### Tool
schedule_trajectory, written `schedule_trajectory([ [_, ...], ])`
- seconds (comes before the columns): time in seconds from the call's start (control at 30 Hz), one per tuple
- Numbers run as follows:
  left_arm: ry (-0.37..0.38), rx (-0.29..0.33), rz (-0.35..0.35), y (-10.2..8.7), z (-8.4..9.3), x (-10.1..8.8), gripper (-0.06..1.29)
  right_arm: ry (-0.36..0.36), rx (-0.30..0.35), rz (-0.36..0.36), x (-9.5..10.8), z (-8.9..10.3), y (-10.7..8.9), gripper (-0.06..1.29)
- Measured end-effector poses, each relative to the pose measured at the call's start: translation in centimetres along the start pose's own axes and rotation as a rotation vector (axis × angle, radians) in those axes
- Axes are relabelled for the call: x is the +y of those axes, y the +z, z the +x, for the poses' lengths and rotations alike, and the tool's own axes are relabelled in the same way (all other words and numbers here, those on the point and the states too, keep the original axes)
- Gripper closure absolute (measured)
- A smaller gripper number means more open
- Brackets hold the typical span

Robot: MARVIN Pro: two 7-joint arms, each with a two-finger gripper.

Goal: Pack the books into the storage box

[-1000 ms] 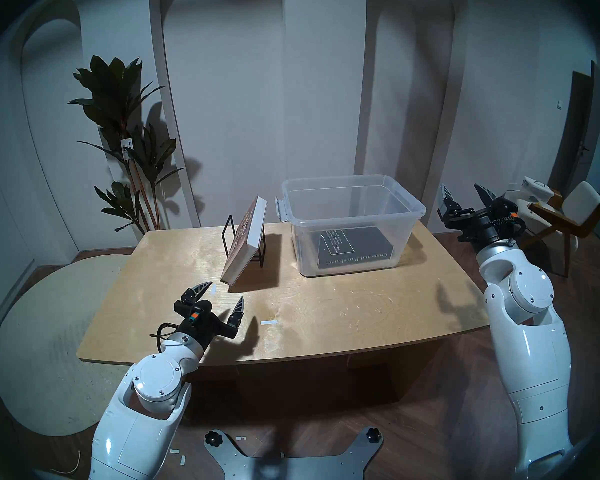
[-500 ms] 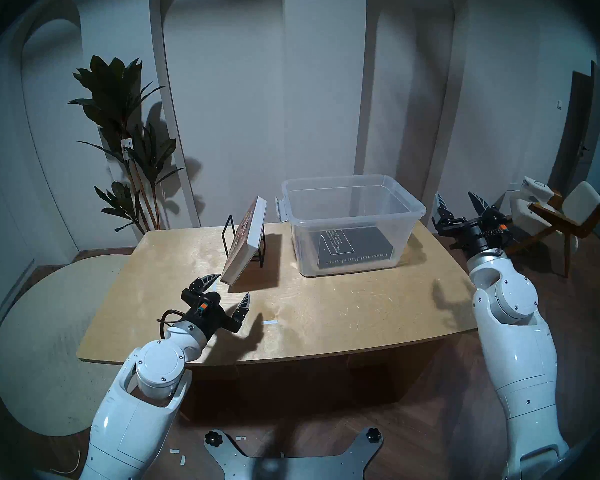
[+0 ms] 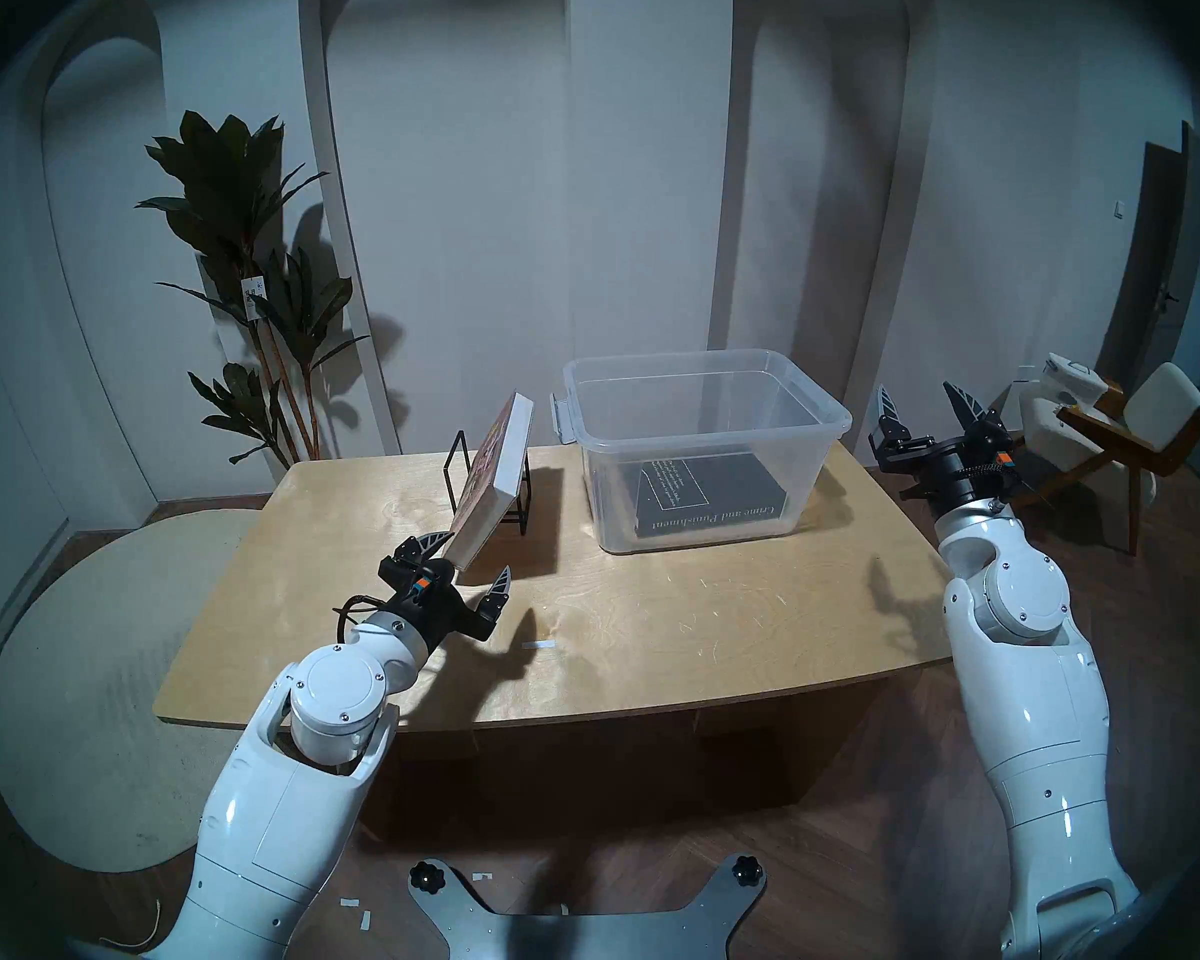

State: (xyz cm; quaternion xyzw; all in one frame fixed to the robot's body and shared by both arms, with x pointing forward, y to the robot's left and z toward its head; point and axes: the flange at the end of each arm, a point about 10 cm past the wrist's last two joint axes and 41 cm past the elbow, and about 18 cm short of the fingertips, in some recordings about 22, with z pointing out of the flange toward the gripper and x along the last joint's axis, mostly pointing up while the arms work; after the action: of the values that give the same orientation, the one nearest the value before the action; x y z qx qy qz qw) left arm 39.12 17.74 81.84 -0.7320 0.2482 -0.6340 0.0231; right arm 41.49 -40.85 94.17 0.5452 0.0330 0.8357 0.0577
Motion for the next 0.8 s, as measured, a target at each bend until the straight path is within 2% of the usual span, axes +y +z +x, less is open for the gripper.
schedule_trajectory([
  [0.27, -0.176, -0.013, -0.063, -0.3, 1.2, -0.8, -0.02, -0.03, 0.021, -0.018, -0.1, 0.0, 0.0, -0.02],
  [0.43, -0.23, -0.002, -0.112, -0.4, 1.9, -0.6, -0.02, -0.037, 0.03, -0.022, -0.5, -0.2, 0.1, -0.02],
  [0.57, -0.214, 0.004, -0.117, -0.3, 2.3, 0.1, -0.02, -0.02, 0.03, -0.026, -0.7, -0.3, 0.0, -0.02],
  [0.8, -0.061, -0.029, -0.019, 0.4, 2.8, 1.7, -0.02, 0.019, 0.045, -0.017, -0.6, 0.3, -0.2, -0.02],
])
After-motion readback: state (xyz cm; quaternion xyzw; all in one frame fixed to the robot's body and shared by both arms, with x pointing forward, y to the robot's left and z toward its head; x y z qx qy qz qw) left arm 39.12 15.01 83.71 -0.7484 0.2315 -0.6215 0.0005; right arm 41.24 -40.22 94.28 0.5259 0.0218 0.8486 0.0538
